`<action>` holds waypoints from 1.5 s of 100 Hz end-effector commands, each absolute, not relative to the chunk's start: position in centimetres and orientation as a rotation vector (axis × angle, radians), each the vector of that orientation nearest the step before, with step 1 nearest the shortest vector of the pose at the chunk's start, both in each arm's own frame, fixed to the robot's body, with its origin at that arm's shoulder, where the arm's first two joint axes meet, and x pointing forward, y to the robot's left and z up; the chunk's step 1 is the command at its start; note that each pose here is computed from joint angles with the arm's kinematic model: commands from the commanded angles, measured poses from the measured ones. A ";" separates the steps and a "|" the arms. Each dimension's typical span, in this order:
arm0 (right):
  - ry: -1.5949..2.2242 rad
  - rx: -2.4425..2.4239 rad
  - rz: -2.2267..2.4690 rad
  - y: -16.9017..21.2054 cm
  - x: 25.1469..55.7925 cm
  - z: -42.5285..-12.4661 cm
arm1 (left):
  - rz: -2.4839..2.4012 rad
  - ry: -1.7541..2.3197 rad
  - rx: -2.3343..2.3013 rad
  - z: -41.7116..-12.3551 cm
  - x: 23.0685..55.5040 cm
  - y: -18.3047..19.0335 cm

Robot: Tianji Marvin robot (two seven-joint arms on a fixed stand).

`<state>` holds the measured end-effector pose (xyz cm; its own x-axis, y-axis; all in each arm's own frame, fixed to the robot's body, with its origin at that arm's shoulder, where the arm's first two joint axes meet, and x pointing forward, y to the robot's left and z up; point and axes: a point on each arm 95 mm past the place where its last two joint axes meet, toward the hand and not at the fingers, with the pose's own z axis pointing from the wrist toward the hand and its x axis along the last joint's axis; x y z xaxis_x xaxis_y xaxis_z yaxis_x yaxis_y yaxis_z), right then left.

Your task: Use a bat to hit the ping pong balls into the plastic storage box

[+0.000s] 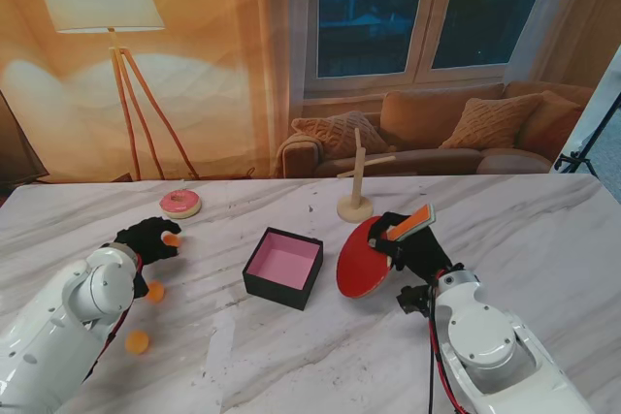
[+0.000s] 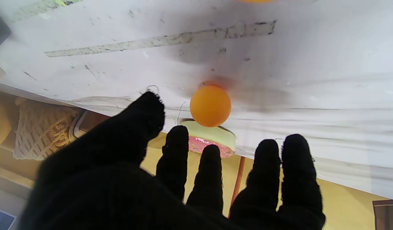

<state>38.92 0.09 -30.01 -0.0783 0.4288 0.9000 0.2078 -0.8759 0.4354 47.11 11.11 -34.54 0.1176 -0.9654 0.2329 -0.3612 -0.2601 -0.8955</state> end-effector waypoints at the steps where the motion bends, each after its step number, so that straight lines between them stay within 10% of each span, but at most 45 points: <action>1: 0.716 2.028 2.091 0.4 38.7 -29.9 | -1.123 1.310 -1.731 -34.5 47.5 11.1; 150: 0.618 2.163 2.127 0.8 39.4 -30.4 | -0.997 1.371 -1.673 -37.3 50.3 9.5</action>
<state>39.32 0.43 -30.15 -0.0392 0.3164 0.9478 0.2385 -0.9182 0.3163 50.40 9.72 -37.07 0.1289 -0.9858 0.1073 -0.3936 -0.1502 -0.9069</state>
